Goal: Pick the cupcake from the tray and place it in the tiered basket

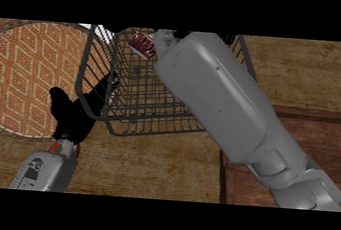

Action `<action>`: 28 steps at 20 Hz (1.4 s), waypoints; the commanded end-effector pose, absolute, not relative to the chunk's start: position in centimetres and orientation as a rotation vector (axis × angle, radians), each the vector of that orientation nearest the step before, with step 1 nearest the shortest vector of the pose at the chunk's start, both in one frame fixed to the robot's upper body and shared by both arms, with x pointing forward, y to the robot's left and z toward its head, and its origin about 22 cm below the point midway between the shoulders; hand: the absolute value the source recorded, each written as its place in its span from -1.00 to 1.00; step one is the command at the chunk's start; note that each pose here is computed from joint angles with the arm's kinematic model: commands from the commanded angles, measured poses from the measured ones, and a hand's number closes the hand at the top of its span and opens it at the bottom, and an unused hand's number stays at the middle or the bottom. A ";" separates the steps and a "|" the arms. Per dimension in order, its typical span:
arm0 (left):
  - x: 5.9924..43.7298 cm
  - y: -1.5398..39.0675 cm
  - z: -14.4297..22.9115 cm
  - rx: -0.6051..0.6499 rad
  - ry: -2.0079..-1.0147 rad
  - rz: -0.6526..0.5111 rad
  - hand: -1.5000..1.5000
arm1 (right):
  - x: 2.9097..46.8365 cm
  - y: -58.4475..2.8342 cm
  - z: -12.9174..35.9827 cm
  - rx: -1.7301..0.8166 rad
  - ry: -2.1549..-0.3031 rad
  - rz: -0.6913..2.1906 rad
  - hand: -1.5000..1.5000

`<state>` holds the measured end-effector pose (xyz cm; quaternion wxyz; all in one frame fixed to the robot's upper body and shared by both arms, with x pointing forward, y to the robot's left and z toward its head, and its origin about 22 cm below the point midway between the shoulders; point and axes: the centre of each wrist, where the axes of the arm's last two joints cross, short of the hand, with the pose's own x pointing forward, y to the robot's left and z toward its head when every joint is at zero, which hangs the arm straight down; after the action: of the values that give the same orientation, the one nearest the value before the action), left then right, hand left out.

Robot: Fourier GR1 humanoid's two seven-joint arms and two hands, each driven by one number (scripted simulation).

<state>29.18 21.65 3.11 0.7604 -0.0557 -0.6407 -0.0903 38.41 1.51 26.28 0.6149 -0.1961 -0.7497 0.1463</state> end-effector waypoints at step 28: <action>26.6 25.0 1.7 -0.045 -1.382 -0.070 0.00 | 31.5 -19.9 28.2 -0.465 -1.719 0.200 -1.00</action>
<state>26.33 25.91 1.65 0.7784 -0.0075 -0.6273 -0.0235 34.80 -15.42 27.05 0.6282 -0.2046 -0.7487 0.0537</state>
